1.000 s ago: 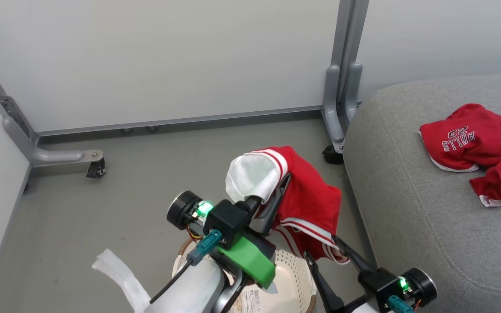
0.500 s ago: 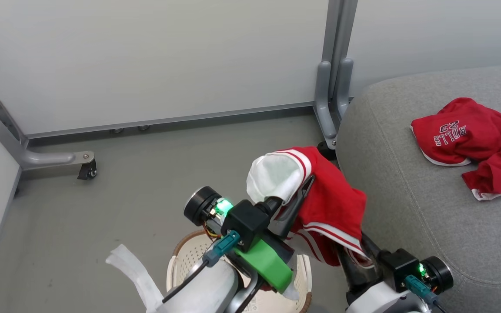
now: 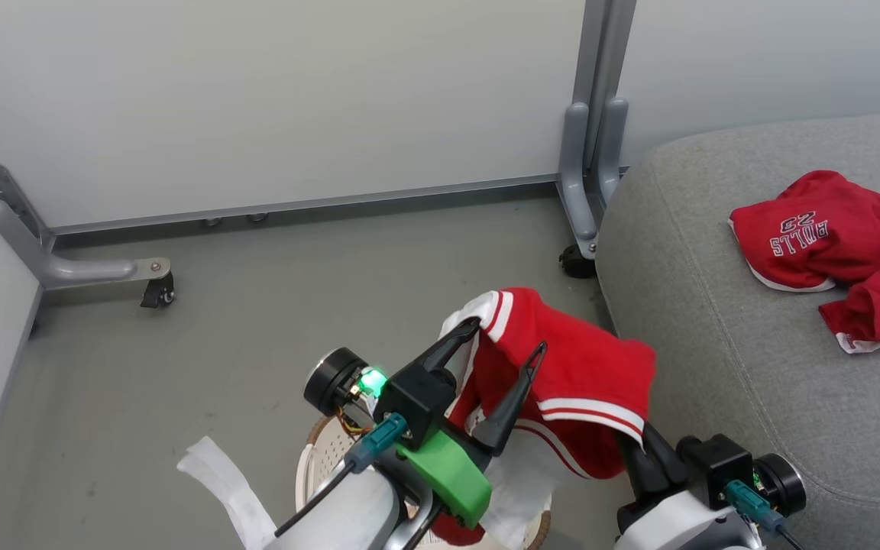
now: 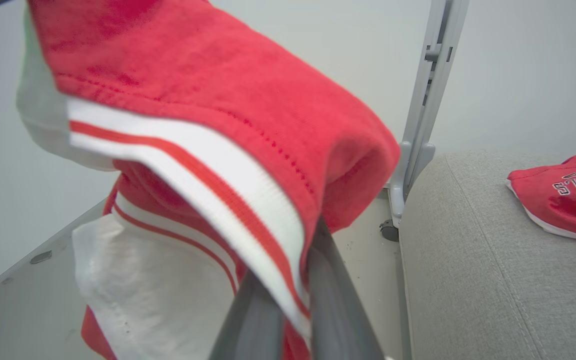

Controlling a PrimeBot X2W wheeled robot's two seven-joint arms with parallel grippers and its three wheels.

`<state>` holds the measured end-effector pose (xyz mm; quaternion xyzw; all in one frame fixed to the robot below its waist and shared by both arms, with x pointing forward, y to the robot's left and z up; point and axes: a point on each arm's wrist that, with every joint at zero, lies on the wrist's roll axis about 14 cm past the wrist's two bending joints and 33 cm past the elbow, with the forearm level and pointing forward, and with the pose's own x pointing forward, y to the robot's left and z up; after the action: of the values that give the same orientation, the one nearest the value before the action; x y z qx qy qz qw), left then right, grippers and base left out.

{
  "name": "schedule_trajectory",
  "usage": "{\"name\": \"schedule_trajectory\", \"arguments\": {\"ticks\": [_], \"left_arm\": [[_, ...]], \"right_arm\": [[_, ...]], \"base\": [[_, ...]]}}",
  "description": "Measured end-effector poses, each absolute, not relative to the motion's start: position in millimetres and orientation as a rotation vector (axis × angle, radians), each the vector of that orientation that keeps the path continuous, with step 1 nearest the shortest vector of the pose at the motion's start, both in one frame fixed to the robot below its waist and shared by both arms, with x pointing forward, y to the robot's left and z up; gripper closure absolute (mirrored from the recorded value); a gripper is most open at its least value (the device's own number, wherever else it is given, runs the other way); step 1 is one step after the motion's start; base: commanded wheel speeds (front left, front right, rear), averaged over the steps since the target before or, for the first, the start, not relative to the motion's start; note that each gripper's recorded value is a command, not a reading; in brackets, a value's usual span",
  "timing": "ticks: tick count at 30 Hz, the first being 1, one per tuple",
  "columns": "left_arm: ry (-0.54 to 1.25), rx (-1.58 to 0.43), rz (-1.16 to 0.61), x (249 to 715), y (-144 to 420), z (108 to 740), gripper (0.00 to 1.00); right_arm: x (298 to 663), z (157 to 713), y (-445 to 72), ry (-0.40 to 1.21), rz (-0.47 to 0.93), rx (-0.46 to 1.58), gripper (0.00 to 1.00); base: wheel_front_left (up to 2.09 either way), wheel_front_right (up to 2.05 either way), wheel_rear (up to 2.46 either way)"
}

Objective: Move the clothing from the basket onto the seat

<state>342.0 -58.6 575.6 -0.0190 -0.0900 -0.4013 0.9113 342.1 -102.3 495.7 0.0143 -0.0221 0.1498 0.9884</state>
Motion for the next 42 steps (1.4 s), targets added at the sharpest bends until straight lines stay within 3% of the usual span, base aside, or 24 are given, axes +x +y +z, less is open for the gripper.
{"name": "schedule_trajectory", "arguments": {"ticks": [21, 42], "left_arm": [[-0.134, -0.053, -0.856, 343, -68, 559, 0.0], [-0.059, -0.061, -1.119, 344, -140, 523, 0.0]], "right_arm": [[340, 501, -147, -0.064, 0.161, 0.037, 1.0], [306, 510, -231, -0.09, -0.138, 0.086, 1.0]], "base": [[0.0, 0.0, 0.0], [0.0, 0.0, 0.0]]}}
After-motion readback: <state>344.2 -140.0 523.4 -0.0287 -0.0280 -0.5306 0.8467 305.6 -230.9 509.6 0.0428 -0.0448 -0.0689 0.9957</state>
